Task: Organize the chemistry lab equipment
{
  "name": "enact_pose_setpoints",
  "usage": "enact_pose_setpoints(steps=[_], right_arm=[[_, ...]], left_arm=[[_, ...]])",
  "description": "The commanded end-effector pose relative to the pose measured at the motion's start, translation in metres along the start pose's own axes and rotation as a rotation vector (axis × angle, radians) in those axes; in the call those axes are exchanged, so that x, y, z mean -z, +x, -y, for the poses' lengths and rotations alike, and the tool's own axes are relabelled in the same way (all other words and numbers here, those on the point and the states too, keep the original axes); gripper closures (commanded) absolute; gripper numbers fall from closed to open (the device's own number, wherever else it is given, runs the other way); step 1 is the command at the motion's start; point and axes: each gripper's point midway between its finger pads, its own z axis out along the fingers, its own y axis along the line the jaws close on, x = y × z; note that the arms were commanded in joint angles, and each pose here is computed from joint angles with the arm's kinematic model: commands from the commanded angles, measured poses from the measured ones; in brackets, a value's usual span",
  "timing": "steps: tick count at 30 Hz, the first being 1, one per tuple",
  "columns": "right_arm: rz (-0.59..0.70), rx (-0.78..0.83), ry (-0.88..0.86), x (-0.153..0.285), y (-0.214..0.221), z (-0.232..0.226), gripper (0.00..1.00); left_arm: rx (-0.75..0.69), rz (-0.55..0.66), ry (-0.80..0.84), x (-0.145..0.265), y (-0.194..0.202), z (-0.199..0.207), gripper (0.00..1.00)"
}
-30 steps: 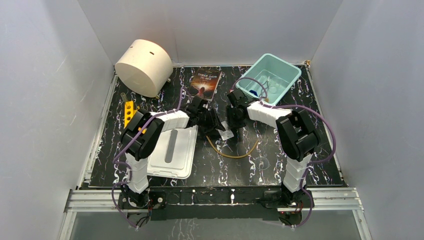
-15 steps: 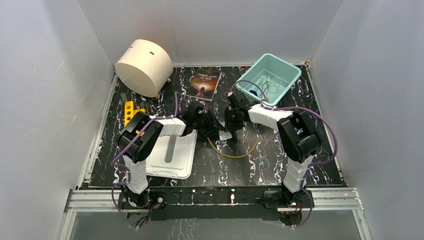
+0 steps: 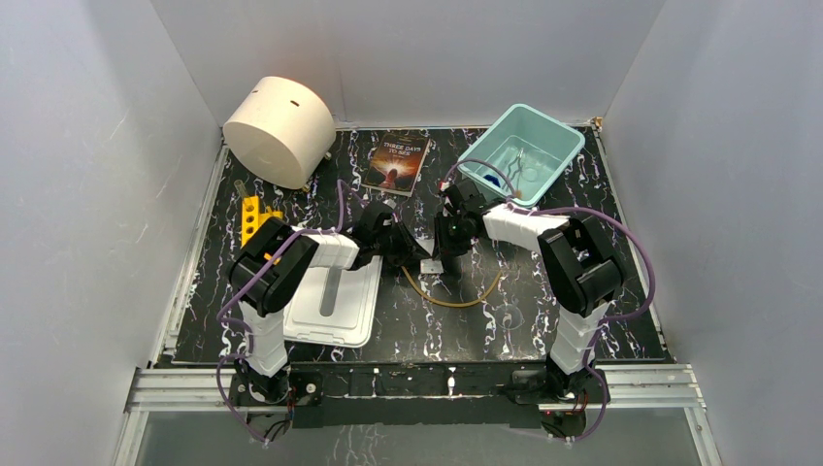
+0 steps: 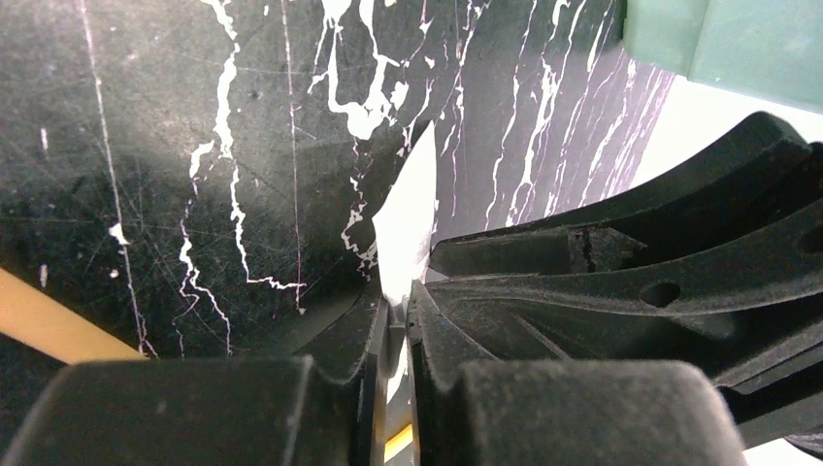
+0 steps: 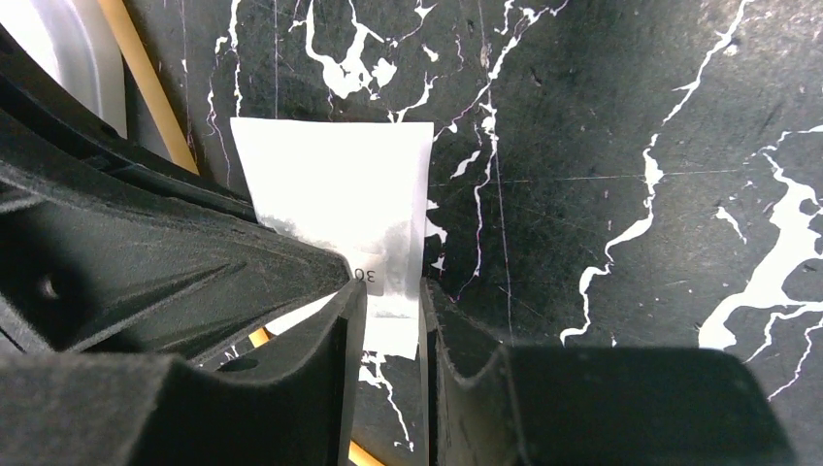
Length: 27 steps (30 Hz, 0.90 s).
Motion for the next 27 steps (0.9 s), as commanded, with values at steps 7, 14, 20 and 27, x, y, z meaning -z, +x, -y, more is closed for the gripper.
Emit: enact_pose_setpoints(steps=[7, 14, 20, 27], right_arm=[[-0.017, -0.055, 0.043, 0.019, 0.002, 0.015, 0.62], [0.13, 0.053, -0.179, 0.075, -0.059, -0.035, 0.48], [0.316, 0.107, -0.287, 0.131, -0.107, -0.073, 0.3], [0.507, 0.068, -0.469, 0.192, -0.15, -0.106, 0.17]], left_arm=[[-0.163, 0.061, 0.03, 0.029, -0.024, 0.024, 1.0], [-0.303, 0.041, 0.19, 0.075, -0.051, 0.061, 1.0], [-0.452, 0.071, 0.262, 0.115, -0.081, 0.101, 1.0], [-0.601, 0.12, 0.418, 0.154, -0.095, 0.165, 1.0]])
